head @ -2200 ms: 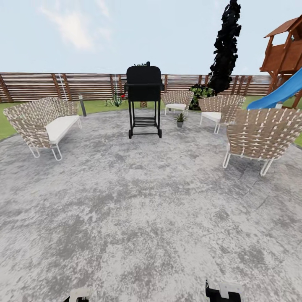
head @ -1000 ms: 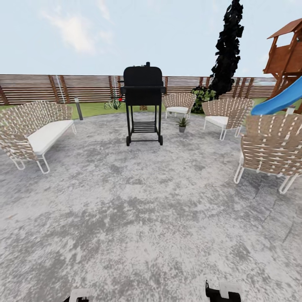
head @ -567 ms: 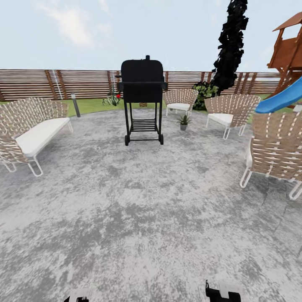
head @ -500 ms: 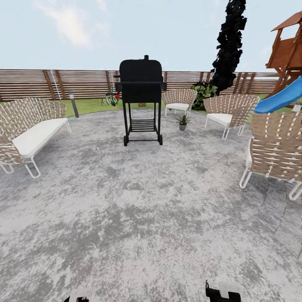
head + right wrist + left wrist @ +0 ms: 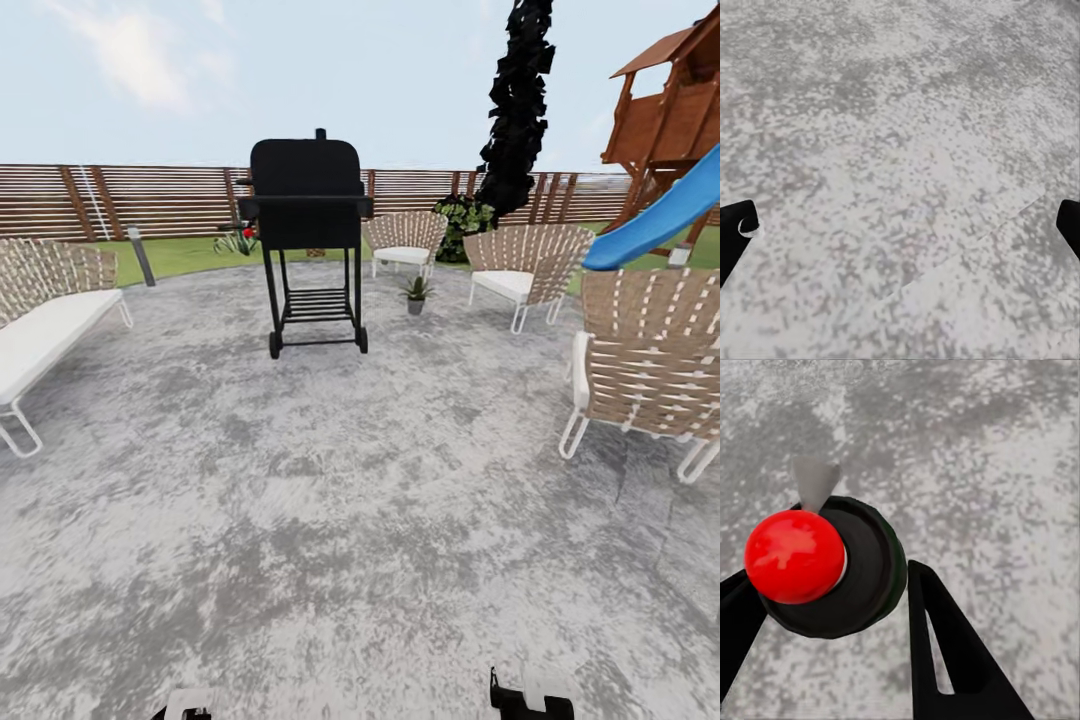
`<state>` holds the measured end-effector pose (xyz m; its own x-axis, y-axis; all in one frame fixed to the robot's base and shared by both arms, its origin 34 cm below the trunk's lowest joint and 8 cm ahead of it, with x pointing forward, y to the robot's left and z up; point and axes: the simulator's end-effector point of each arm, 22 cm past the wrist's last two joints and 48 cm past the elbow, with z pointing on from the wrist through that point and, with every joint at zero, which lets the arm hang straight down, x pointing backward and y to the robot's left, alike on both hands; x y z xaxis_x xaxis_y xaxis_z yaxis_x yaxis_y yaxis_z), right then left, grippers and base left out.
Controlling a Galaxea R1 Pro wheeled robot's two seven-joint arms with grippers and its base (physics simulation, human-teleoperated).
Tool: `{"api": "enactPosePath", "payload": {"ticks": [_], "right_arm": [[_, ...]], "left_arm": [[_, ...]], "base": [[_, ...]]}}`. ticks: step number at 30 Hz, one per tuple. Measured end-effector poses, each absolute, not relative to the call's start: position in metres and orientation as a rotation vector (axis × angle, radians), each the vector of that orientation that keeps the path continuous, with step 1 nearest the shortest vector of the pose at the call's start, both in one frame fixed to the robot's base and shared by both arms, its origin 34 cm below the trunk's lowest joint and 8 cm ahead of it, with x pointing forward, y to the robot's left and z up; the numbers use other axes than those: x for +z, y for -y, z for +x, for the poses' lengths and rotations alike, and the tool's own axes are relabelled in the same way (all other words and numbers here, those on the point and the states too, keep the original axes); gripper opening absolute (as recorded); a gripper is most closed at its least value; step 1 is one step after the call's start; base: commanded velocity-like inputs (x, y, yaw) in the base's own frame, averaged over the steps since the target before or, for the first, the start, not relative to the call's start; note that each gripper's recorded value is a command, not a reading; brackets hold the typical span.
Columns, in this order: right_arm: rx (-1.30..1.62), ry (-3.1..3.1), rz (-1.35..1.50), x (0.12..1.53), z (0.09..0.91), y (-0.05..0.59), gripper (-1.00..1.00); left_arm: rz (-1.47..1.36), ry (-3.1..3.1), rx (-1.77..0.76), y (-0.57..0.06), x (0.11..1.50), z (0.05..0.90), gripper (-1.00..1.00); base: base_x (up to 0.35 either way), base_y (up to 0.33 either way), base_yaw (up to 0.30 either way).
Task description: Pick up the pesticide atomizer in the garden and spray insectifuge to fully cover both potted plants in the garden.
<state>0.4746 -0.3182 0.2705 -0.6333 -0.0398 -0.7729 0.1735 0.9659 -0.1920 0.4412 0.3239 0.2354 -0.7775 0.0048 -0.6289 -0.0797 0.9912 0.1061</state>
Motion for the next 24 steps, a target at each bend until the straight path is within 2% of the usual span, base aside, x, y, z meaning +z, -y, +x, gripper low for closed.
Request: {"api": "enactPosePath", "payload": {"ticks": [4, 15, 24], "right_arm": [[-0.31, -2.236, 0.091, 0.2707, 0.4748, 0.3179, 1.0], [-0.309, -2.235, 0.088, 0.2707, 0.4749, 0.3177, 1.0], [-0.309, -2.236, 0.084, 0.2706, 0.4749, 0.318, 1.0]], "left_arm": [[-0.052, -2.457, 0.165, -0.3238, 0.2354, 0.4413, -1.0], [-0.052, -2.457, 0.165, -0.3237, 0.2354, 0.4413, -1.0], [-0.052, -2.457, 0.166, -0.3238, 0.2354, 0.4412, -1.0]], "base": [[0.336, 0.0, -0.099], [0.336, 0.0, -0.254], [0.336, 0.0, -0.029]]}}
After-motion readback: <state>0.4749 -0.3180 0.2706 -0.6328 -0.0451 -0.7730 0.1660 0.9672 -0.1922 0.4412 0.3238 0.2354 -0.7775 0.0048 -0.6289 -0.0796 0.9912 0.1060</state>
